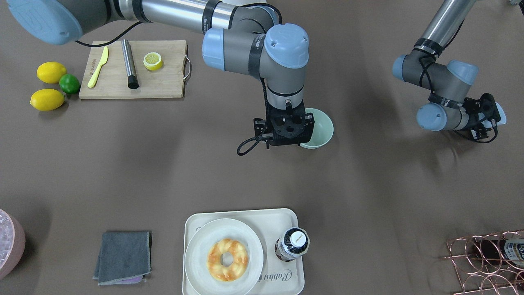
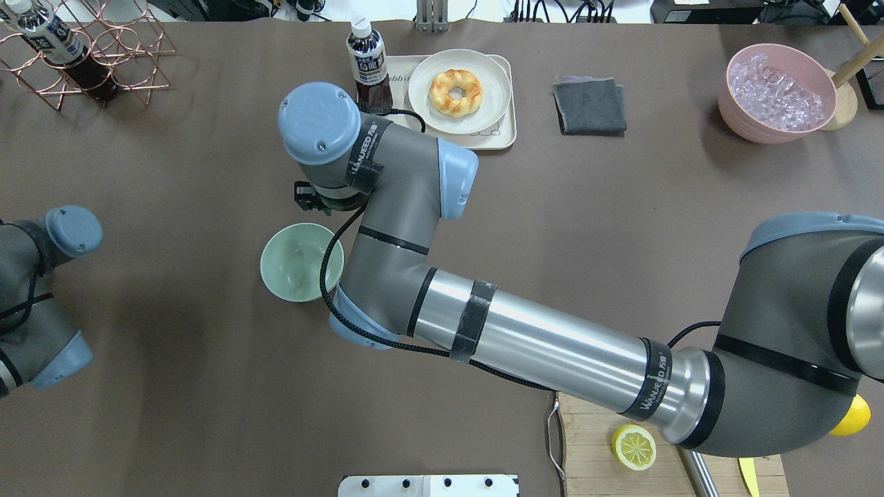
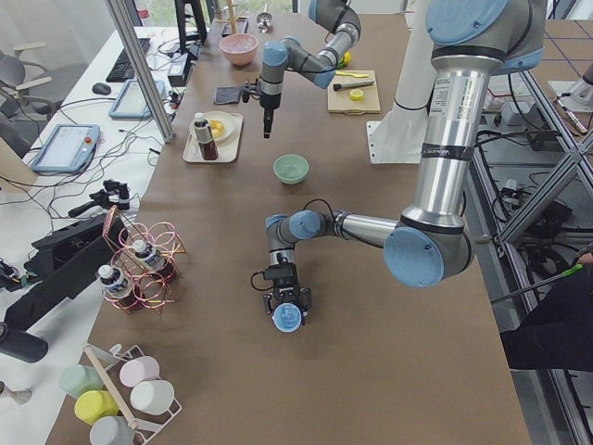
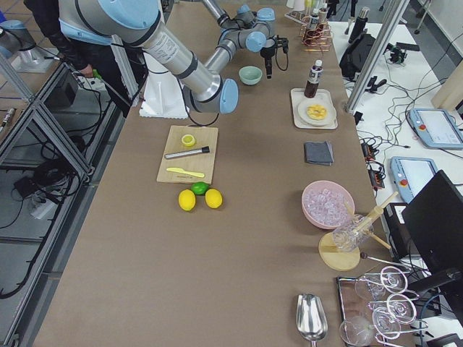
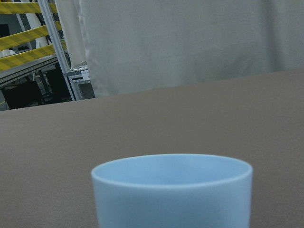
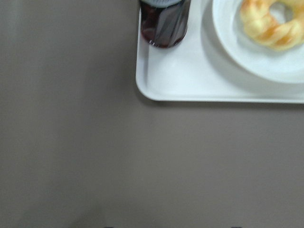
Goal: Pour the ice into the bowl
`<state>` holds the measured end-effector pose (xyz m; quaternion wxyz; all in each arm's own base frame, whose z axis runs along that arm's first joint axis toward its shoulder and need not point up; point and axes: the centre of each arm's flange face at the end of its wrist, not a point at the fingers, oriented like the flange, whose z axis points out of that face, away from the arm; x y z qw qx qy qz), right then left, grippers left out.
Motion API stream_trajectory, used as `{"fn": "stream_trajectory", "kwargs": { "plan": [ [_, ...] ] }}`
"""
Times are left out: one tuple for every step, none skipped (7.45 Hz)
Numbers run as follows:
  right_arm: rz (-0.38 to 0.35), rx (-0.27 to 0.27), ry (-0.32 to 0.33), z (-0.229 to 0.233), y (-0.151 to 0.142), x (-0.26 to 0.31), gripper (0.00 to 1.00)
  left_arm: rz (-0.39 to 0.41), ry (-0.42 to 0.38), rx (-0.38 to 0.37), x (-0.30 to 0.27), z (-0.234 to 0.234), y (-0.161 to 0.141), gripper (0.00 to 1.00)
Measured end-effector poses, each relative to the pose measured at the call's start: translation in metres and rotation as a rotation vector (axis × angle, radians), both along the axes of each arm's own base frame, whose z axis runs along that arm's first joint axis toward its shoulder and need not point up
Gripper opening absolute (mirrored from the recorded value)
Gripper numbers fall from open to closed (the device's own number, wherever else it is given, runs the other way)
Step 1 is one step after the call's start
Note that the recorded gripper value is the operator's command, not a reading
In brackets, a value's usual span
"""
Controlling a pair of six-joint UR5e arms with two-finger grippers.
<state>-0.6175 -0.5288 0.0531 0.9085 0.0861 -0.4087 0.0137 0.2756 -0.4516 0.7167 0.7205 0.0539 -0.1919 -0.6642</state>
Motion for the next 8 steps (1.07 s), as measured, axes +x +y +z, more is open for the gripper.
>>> {"fn": "stream_trajectory", "kwargs": {
  "plan": [
    [-0.026,0.014,0.012,-0.001,-0.032,0.049,0.86,-0.004,0.002,0.001,-0.002,-0.001,-0.002,0.51],
    [-0.056,0.033,0.027,0.011,-0.062,0.097,0.86,-0.004,0.006,0.003,-0.001,-0.004,-0.004,0.51],
    [-0.092,0.054,0.044,0.031,-0.090,0.146,0.86,0.001,0.010,0.003,0.001,-0.010,-0.006,0.51],
    [-0.126,0.073,0.060,0.060,-0.116,0.199,0.88,0.018,0.019,-0.002,0.003,-0.024,-0.010,0.51],
    [-0.148,0.082,0.069,0.093,-0.137,0.250,0.88,0.029,0.032,-0.001,0.005,-0.050,-0.016,0.51],
    [-0.156,0.074,0.072,0.131,-0.155,0.300,0.88,0.042,0.055,0.012,0.007,-0.087,-0.023,0.51],
    [-0.163,0.058,0.063,0.168,-0.169,0.347,0.89,0.055,0.080,0.029,0.011,-0.125,-0.029,0.51],
    [-0.170,0.045,0.048,0.202,-0.175,0.389,0.89,0.070,0.107,0.052,0.015,-0.160,-0.034,0.51]
  ]
}}
